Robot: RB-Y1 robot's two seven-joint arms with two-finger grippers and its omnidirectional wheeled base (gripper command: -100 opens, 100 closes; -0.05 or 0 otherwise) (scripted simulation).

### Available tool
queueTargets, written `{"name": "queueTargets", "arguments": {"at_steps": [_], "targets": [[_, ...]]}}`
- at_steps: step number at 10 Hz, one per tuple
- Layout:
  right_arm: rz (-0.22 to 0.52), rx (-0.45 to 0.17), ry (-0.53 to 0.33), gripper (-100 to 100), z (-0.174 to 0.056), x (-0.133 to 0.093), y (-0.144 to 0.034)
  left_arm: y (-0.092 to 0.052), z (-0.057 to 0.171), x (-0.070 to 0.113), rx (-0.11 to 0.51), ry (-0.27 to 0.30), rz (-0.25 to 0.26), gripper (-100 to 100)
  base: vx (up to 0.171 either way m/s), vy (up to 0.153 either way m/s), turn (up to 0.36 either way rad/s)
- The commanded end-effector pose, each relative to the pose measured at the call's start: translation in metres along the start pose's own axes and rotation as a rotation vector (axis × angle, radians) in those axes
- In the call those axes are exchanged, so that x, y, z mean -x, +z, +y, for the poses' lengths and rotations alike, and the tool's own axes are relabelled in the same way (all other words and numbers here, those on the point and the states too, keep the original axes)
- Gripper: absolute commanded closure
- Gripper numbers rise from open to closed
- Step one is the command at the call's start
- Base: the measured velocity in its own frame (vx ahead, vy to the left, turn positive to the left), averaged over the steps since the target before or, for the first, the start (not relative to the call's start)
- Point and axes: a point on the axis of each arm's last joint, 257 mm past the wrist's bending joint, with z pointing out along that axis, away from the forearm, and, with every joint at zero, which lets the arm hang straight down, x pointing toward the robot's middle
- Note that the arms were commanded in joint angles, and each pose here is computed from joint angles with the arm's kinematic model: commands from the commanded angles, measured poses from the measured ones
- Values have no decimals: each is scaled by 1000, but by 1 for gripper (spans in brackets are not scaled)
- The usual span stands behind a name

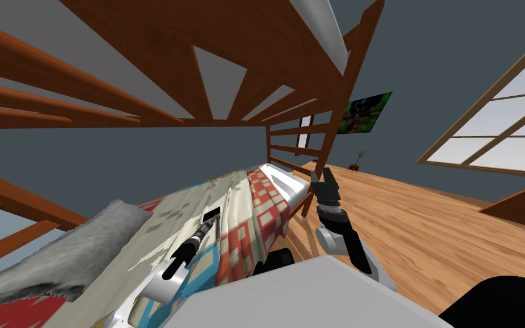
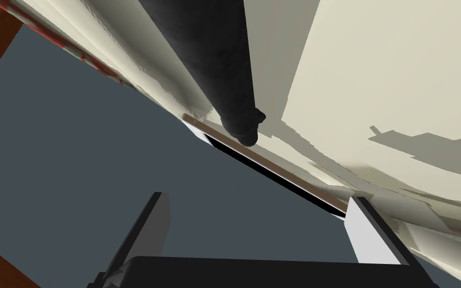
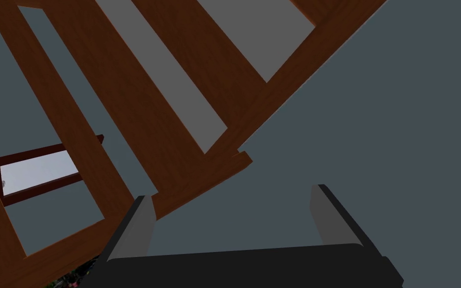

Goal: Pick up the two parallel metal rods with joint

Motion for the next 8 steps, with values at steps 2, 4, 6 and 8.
{"name": "queueTargets", "arguments": {"at_steps": [2, 4, 6, 8], "targets": [[0, 0, 0, 0, 0, 0, 0, -18, 12, 0, 35, 16, 40, -100, 90, 10, -30], [0, 0, 0, 0, 0, 0, 0, -26, 17, 2, 48, 29, 59, -100, 83, 17, -27], [0, 0, 0, 0, 0, 0, 0, -41, 24, -1, 75, 42, 103, -100, 67, -7, -35], [0, 0, 0, 0, 0, 0, 0, -49, 28, -3, 90, 50, 128, -100, 62, -1, -22]]}}
